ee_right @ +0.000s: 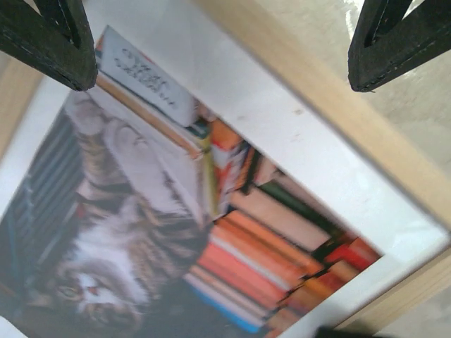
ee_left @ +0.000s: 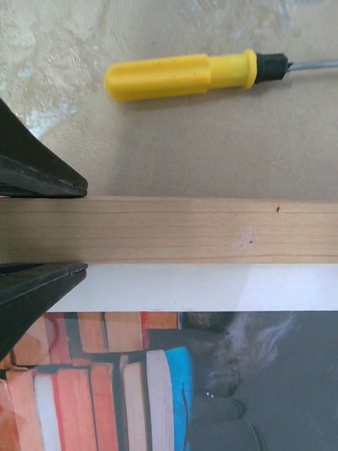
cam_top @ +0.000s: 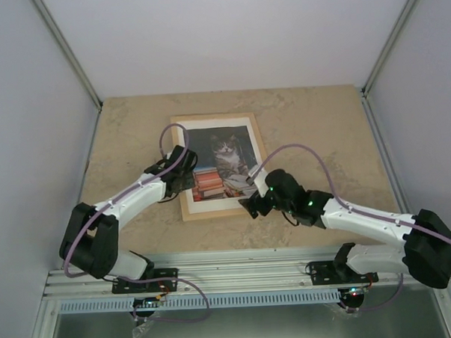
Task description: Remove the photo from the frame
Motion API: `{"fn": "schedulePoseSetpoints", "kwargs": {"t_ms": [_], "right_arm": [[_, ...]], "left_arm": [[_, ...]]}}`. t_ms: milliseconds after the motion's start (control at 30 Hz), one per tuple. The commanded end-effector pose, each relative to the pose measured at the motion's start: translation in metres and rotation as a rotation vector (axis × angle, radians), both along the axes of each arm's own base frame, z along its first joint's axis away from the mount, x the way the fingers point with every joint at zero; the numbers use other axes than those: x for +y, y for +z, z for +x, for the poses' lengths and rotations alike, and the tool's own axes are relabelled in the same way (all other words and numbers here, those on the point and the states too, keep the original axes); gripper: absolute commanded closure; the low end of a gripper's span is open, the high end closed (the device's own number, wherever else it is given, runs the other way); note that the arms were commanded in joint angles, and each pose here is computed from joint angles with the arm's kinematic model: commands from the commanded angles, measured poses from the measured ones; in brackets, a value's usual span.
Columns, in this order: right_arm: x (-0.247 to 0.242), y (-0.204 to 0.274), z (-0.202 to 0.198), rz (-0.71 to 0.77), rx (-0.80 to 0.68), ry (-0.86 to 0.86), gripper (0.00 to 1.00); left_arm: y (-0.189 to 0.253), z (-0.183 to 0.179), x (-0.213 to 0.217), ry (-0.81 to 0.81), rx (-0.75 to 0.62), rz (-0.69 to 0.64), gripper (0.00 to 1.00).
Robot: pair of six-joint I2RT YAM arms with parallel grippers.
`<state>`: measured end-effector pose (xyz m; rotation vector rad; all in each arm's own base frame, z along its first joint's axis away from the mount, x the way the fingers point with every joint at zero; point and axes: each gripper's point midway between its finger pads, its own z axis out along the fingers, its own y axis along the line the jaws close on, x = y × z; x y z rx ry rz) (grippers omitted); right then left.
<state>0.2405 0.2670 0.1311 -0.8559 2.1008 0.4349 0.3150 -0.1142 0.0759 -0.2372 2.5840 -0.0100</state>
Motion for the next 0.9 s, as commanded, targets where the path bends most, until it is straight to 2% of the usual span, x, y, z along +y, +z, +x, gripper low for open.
{"fn": "schedulePoseSetpoints", "kwargs": {"t_ms": [0,300,633,867], "right_arm": [[0.007,0.001,-0.022,-0.114,-0.121,0.057,0.02],[0.053,-0.012,-0.057,-0.348,-0.359,0.187,0.02],[0.081,-0.014,-0.051,-0.565,-0.628,0.097,0.06],[0.096,-0.020,-0.043,-0.698,-0.737,0.076,0.12]], "left_arm": [[0.054,0.023,-0.011,0.044,-0.171,-0.114,1.00],[0.079,0.016,-0.015,0.023,-0.229,-0.184,1.00],[0.084,0.011,-0.019,0.008,-0.236,-0.226,1.00],[0.079,0.007,-0.023,-0.005,-0.226,-0.258,1.00]]}}
